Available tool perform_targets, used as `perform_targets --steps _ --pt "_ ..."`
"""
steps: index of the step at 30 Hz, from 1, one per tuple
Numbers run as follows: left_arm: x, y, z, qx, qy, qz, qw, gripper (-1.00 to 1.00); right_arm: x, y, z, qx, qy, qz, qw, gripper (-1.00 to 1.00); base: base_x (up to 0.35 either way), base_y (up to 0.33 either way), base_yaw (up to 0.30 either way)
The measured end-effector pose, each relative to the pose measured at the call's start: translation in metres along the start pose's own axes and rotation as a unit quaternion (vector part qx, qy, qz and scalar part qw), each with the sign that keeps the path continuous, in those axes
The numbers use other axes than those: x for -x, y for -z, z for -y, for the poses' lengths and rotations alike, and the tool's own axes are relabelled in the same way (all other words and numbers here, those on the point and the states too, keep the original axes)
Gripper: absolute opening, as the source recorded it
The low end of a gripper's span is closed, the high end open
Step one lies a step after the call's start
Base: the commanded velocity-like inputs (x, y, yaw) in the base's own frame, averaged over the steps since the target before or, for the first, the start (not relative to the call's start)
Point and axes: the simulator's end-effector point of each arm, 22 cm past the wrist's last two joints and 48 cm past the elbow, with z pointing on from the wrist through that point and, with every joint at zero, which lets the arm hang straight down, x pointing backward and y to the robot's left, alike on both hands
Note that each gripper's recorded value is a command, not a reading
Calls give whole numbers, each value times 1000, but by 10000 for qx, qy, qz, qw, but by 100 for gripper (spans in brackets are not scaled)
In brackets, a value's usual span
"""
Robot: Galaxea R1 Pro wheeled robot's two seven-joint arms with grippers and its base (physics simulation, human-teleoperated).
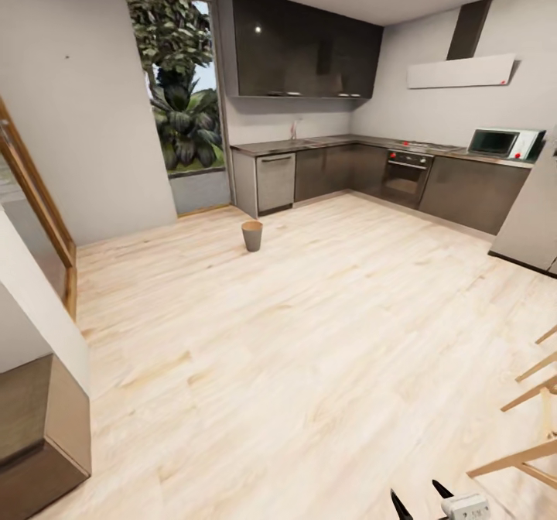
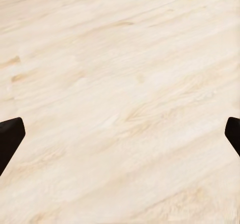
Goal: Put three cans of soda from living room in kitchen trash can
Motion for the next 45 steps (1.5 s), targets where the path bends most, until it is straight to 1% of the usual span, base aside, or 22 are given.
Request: perform_targets --steps 45 --pt "0 0 0 0 -2 5 10000 100 -1 0 1 -7 7 -9 10000 100 324 0 -2"
